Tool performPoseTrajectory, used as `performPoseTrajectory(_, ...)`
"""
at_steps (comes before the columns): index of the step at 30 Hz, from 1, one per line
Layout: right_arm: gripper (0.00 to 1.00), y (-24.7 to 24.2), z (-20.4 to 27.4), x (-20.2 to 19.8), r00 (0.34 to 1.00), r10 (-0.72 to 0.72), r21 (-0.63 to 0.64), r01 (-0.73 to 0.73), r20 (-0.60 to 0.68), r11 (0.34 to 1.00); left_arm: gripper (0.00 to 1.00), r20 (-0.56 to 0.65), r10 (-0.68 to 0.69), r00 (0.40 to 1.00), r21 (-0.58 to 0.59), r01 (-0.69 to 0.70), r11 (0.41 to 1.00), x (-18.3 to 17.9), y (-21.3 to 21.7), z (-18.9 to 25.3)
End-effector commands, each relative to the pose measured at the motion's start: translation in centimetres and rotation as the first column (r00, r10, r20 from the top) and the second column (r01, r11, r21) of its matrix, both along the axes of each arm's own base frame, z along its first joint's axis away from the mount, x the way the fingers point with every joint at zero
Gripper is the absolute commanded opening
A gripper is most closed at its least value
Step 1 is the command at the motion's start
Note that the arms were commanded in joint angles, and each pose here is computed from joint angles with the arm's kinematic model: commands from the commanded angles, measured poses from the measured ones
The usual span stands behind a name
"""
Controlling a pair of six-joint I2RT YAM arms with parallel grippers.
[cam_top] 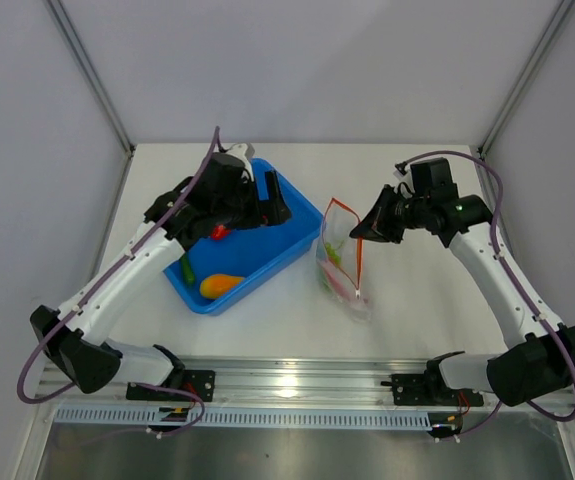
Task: Place the food in the zip-top bag and seal the zipper
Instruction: Place the fake vegetable in the zipper food storage bag, then pick up the fake fruit from the bin.
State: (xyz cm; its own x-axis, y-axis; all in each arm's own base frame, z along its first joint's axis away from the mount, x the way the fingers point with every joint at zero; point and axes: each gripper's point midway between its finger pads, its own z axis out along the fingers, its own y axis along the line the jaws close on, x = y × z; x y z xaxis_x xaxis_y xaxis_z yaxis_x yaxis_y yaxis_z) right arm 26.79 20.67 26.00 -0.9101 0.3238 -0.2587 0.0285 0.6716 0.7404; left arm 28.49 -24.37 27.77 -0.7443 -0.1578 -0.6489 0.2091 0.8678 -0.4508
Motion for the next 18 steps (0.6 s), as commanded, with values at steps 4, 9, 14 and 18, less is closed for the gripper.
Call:
performPoseTrajectory(4,0.0,-1.2,0.5,0.3,0.999,-0.002,-0.054,0.004,0.034,0.999,1.0,-0.039,0.187,0.982,0.051,-0.185,0.981,1.6,5.2,-1.0)
performPoseTrajectory(9,0.0,-1.0,-0.4,0.8,1.0,0.001,-0.066,-0.002,-0.012,0.998,1.0,-0.099,0.288,0.953,0.118,-0.276,0.954,3.4,7.8,-3.4)
performPoseTrajectory(14,0.0,-1.0,-1.0,1.2,0.999,0.01,-0.086,-0.013,-0.043,0.996,0.99,-0.127,0.323,0.938,0.173,-0.299,0.938,4.9,9.2,-5.5)
performPoseTrajectory(18,0.0,-1.5,-1.5,1.7,0.998,0.009,-0.129,-0.016,-0.057,0.992,0.99,-0.176,0.387,0.905,0.246,-0.34,0.908,4.3,10.6,-7.4)
